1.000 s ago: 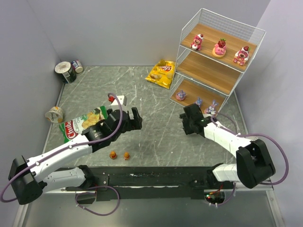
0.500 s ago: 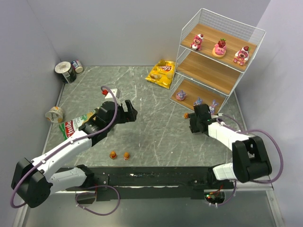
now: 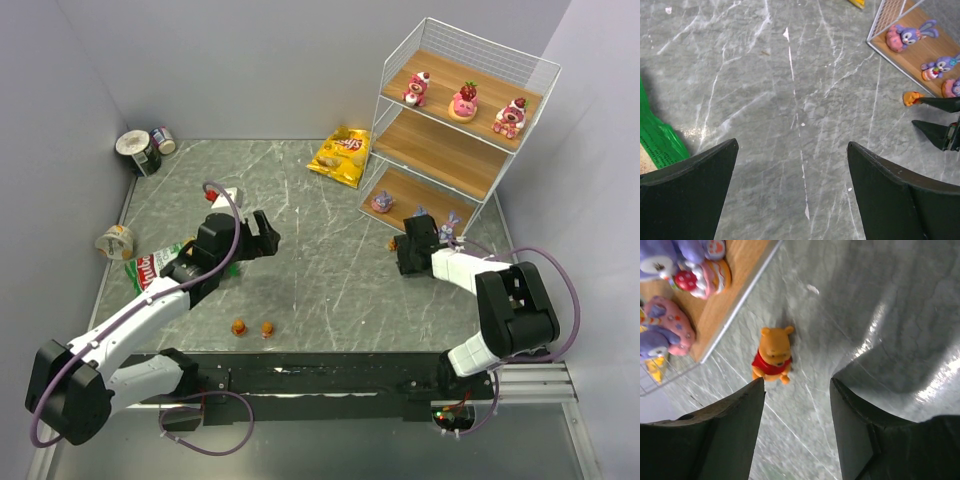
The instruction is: Place and organize the plastic toys onto the shelf
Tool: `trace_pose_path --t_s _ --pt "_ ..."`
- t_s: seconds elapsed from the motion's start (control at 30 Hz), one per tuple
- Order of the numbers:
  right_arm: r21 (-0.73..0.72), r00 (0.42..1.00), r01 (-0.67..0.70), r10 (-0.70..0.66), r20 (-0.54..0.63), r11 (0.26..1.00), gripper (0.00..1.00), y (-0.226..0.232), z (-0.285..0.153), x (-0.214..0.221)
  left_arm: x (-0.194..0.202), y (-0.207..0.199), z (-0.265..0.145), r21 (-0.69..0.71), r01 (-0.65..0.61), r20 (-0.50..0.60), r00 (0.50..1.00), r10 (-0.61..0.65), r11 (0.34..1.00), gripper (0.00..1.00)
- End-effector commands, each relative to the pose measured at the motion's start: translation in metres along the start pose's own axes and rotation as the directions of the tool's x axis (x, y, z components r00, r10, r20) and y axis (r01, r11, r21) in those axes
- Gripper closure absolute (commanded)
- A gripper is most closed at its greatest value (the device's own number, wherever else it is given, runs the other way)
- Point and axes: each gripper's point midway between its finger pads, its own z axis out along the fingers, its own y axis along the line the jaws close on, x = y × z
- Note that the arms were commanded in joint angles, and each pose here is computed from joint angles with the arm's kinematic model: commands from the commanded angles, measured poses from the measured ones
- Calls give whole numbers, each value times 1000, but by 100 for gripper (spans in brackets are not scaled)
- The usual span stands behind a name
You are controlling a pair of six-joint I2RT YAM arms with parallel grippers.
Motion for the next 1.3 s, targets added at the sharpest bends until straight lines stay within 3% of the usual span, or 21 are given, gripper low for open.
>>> trace_pose_path --t_s 0.0,0.5,1.17,1.27 --pt "-34 997 -62 64 47 997 37 13 8 -11 -12 -6 -1 36 1 44 999 -3 999 4" --pt "33 990 -127 125 60 991 41 4 20 -17 -5 -4 4 30 1 23 1000 -1 1000 4" --pt "123 997 -45 37 70 991 43 10 22 -19 -8 0 2 13 -1 40 999 1 1000 4" --pt "128 997 -42 33 72 991 50 8 21 -19 -8 0 2 9 -3 40 999 2 1000 4"
